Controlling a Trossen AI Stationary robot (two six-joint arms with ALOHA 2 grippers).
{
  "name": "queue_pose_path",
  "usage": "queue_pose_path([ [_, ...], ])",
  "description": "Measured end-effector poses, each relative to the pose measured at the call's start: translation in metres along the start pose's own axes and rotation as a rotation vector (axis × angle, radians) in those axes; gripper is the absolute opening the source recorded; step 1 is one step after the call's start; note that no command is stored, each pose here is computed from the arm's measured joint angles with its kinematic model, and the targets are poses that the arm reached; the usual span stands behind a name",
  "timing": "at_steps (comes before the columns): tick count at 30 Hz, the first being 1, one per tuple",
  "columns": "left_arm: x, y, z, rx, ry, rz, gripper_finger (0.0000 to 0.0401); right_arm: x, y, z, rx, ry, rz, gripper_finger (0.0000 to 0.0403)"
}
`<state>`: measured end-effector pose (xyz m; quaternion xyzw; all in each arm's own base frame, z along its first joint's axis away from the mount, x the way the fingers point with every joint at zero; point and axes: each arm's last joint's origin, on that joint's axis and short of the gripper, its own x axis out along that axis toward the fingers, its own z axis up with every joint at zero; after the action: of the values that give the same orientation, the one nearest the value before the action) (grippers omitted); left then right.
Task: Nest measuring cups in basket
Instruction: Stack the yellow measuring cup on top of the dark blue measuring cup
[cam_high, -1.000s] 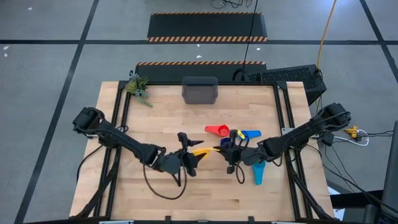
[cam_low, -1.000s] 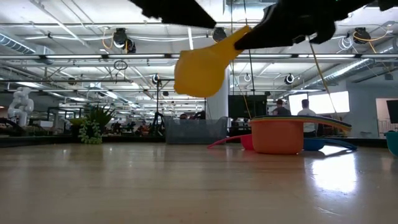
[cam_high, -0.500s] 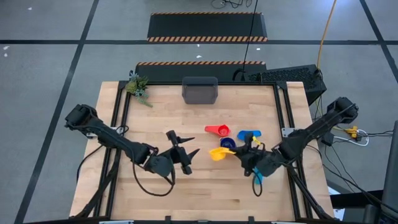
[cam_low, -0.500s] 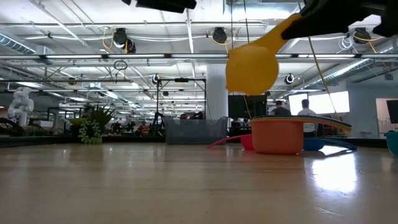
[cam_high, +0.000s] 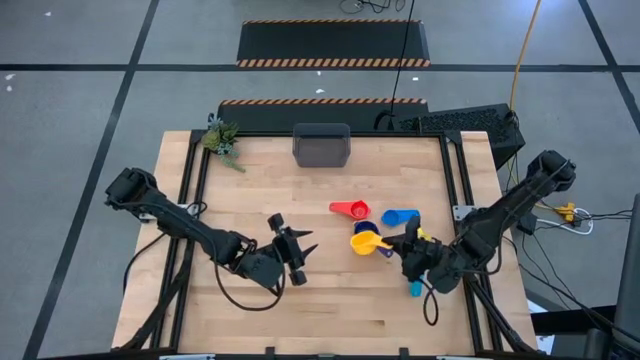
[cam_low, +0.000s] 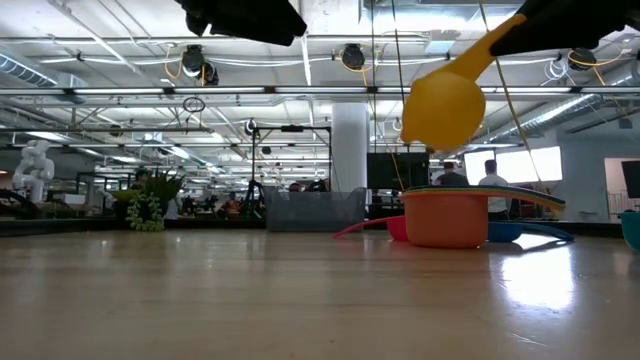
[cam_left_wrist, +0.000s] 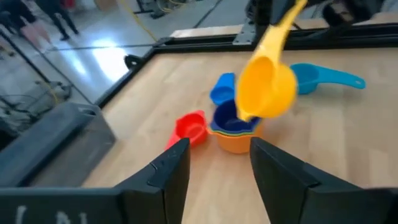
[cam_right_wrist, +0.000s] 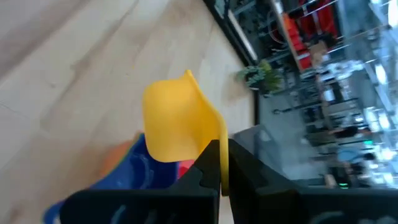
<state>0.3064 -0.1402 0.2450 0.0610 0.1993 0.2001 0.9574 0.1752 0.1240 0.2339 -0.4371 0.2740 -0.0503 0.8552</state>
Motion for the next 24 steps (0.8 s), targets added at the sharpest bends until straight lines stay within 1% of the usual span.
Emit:
queue_pose_path([
  [4,0.0,-0.001,0.0,-0.003,0.007,-0.03,0.0157,-0.006,0.001,0.001,-0.046,-0.003,-0.046,0.0],
  [9,0.0,-0.001,0.0,-0.003,0.007,-0.031,0.0158,-0.012,0.006,-0.001,-0.102,0.004,-0.06,0.0],
  [14,0.0,-0.001,0.0,0.0,0.011,-0.049,0.0159,-0.018,0.008,-0.003,-0.145,0.023,-0.132,0.0],
  [16,0.0,-0.001,0.0,0.0,0.012,-0.052,0.0159,-0.019,0.008,-0.003,-0.152,0.026,-0.15,0.0],
  [20,0.0,-0.001,0.0,0.0,0.013,-0.053,0.0159,-0.018,0.009,-0.003,-0.157,0.028,-0.151,0.0],
  [22,0.0,-0.001,0.0,-0.001,0.013,-0.053,0.0159,-0.016,0.013,-0.007,-0.178,0.04,-0.155,0.0],
  [24,0.0,-0.001,0.0,-0.001,0.013,-0.053,0.0159,-0.014,0.017,-0.01,-0.199,0.061,-0.188,0.0],
])
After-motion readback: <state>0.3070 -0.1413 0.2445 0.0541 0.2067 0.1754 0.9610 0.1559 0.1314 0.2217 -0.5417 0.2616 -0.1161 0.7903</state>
